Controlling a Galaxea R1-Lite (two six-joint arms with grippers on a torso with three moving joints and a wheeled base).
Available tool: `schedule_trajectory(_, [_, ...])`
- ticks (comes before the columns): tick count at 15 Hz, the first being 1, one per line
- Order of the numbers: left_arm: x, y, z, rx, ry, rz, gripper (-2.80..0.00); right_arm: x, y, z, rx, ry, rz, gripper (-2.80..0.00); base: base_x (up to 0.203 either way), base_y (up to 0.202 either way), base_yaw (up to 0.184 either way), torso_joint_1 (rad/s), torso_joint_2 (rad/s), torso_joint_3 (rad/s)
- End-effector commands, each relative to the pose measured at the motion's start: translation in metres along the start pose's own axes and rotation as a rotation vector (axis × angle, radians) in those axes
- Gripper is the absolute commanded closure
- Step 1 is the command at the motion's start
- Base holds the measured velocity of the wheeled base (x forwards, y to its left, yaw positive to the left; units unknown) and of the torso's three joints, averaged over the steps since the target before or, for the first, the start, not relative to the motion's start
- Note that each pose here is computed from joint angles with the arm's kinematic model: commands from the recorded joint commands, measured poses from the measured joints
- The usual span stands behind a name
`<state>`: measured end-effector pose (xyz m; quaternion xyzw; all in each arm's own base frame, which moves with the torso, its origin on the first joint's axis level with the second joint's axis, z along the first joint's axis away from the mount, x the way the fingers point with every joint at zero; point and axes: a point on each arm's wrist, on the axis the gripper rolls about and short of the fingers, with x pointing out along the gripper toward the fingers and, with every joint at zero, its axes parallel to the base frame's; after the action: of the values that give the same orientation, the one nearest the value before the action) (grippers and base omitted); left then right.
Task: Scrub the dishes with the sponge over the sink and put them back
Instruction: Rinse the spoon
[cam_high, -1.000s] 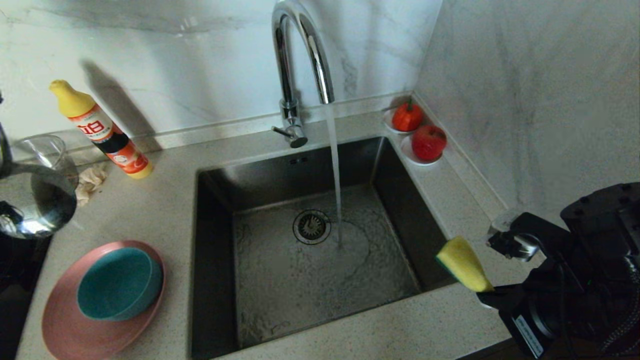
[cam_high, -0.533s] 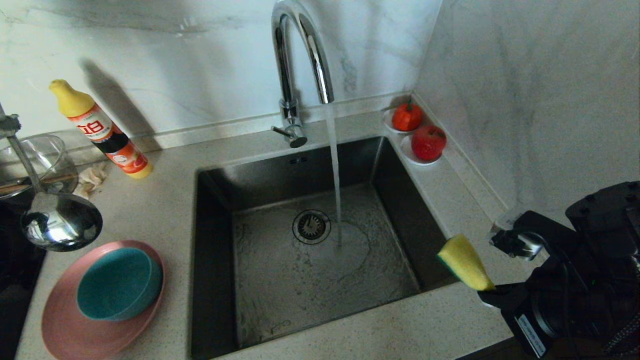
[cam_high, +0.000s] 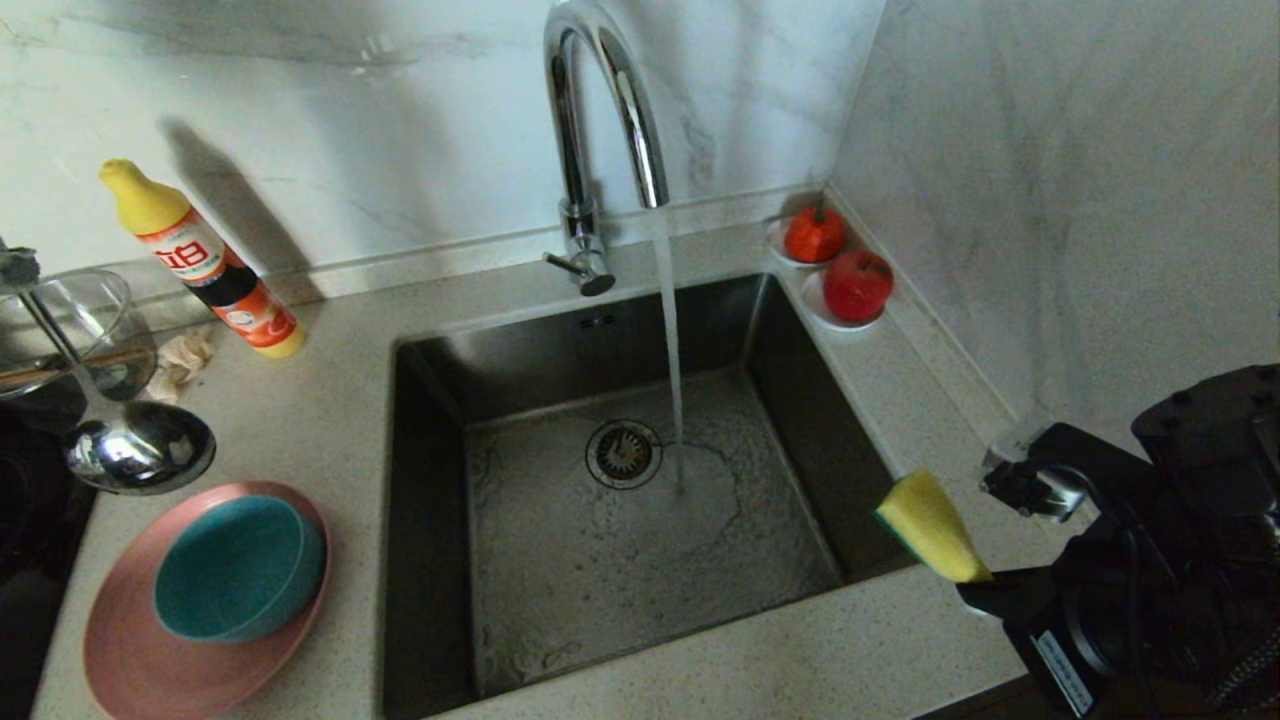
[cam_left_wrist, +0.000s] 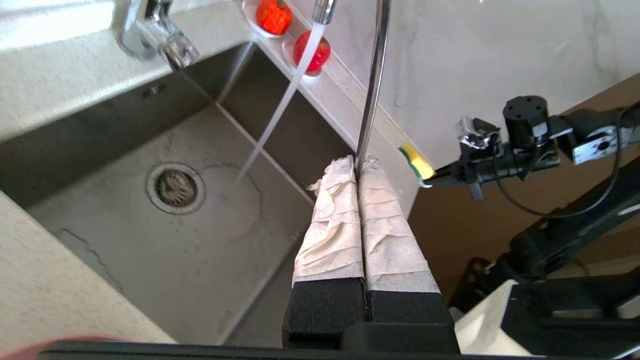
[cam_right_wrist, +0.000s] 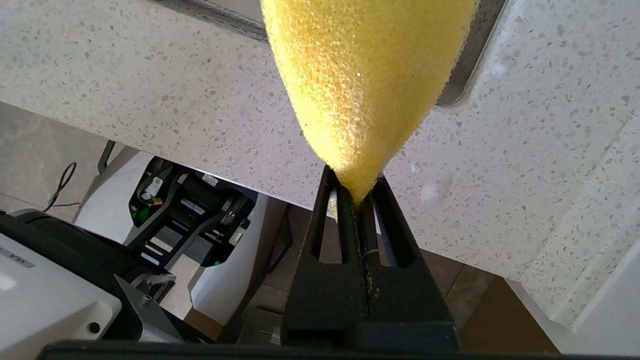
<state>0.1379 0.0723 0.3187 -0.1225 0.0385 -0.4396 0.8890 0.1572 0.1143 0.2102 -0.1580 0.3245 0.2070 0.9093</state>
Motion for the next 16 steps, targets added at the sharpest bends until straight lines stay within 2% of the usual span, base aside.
schedule_trajectory(1, [-0.001, -0.013, 0.004, 0.042, 0.005, 0.004, 0.0, 0.0, 0.0, 0.0, -0.001, 0.004, 0.0, 0.0, 0.0, 0.0, 0.0, 0.0, 0.0, 0.0])
schedule_trajectory(3, [-0.001, -0.015, 0.007, -0.016, 0.004, 0.004, 0.0, 0.0, 0.0, -0.002, -0.002, 0.006, 0.0, 0.0, 0.0, 0.0, 0.0, 0.0, 0.0, 0.0])
schedule_trajectory(5, [-0.001, -0.022, 0.021, -0.145, 0.003, 0.002, 0.0, 0.001, 0.0, -0.002, -0.002, 0.007, 0.0, 0.0, 0.0, 0.0, 0.0, 0.0, 0.0, 0.0])
schedule_trajectory(7, [0.0, -0.03, 0.038, -0.246, 0.002, 0.0, 0.0, 0.001, 0.0, -0.002, -0.003, 0.009, -0.001, 0.0, 0.0, 0.0, 0.0, 0.0, 0.0, 0.0])
schedule_trajectory(8, [-0.001, -0.031, 0.042, -0.263, 0.001, 0.003, 0.0, 0.001, 0.0, -0.002, -0.002, 0.007, -0.001, 0.0, 0.0, 0.0, 0.0, 0.0, 0.0, 0.0])
schedule_trajectory(16, [-0.005, -0.03, 0.044, -0.236, -0.01, 0.031, 0.0, 0.001, 0.0, -0.002, -0.003, 0.01, -0.001, 0.0, 0.0, 0.0, 0.0, 0.0, 0.0, 0.0])
